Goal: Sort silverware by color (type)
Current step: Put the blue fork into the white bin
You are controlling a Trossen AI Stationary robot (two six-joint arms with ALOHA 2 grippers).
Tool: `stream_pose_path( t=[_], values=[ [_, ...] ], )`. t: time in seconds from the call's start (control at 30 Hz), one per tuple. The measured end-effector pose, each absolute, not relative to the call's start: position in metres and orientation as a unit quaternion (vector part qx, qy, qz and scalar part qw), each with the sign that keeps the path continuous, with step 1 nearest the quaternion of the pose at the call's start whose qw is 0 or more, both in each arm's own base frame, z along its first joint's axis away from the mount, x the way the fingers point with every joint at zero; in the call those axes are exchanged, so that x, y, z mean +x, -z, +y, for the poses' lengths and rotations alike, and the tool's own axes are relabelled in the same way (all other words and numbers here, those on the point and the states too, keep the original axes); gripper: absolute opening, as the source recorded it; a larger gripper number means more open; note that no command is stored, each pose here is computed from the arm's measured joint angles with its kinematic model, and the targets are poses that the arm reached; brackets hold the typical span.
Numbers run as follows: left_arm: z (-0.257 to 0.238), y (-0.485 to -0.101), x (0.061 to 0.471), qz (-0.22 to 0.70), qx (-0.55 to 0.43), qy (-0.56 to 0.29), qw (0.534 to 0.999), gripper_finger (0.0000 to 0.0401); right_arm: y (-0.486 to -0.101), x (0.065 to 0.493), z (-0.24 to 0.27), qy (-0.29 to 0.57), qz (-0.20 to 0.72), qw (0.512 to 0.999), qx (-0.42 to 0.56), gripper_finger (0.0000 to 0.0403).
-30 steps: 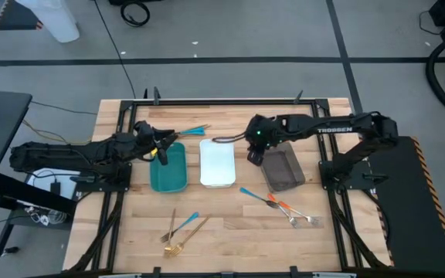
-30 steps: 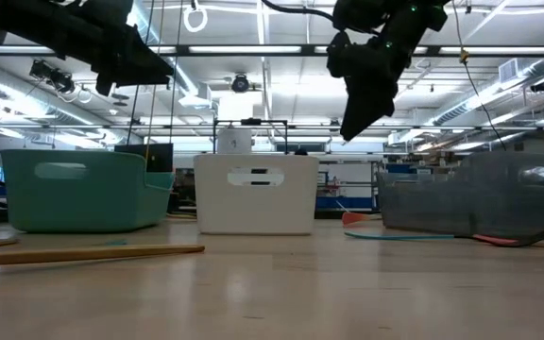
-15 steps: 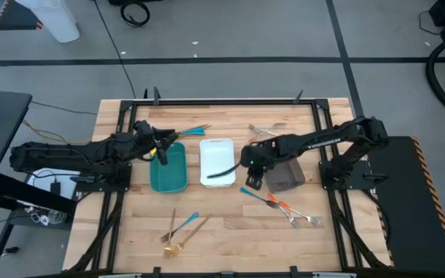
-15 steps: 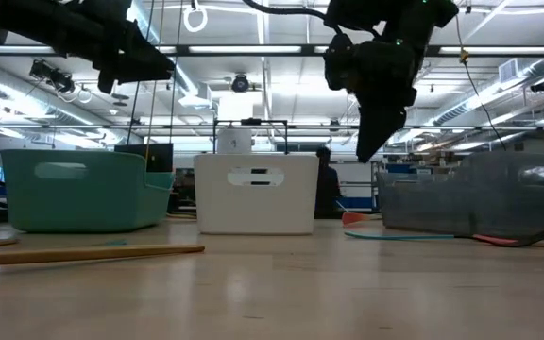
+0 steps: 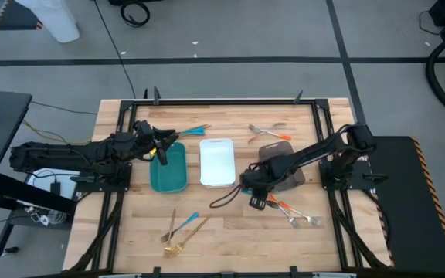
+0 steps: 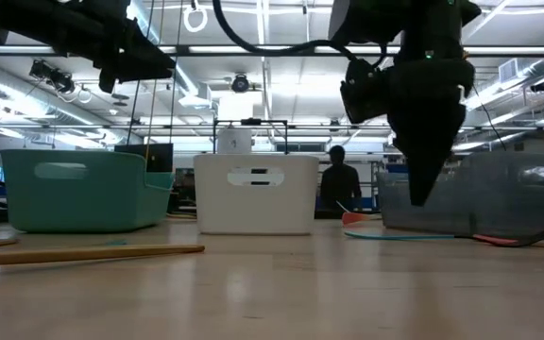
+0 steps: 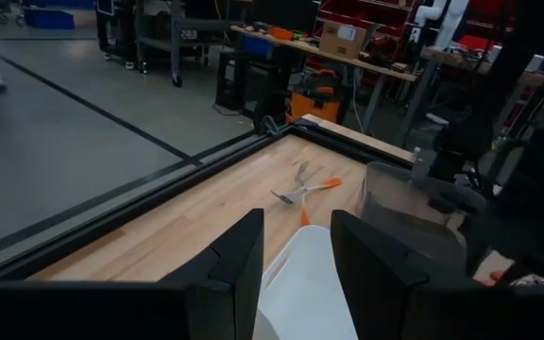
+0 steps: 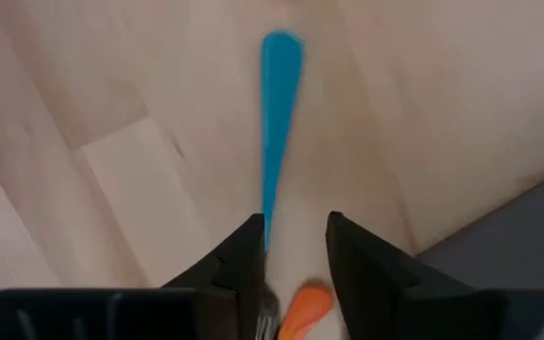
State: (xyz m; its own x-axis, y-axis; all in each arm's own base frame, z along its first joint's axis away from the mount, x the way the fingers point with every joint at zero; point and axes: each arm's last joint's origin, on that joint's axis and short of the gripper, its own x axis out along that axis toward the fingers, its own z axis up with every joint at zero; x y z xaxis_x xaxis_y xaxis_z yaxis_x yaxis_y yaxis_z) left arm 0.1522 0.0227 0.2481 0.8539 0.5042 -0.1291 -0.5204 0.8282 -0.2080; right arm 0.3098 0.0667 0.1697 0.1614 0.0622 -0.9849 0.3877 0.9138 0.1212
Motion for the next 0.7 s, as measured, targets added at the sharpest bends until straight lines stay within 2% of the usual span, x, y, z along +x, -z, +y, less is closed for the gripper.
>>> stream_pose_path(
  t=[0.27, 0.7],
  values=[
    [0.023, -0.249, 0.152, 0.032, -0.107, -0.267, 0.957, 0.0134, -0.148, 0.31, 0.081, 0.106, 0.668, 0.719, 0.158, 0.0112],
    [0.023, -0.249, 0.152, 0.032, -0.102, -0.267, 0.958, 0.0134, -0.141, 0.308, 0.09, 0.103, 0.681, 0.708, 0.155, 0.008]
  ],
)
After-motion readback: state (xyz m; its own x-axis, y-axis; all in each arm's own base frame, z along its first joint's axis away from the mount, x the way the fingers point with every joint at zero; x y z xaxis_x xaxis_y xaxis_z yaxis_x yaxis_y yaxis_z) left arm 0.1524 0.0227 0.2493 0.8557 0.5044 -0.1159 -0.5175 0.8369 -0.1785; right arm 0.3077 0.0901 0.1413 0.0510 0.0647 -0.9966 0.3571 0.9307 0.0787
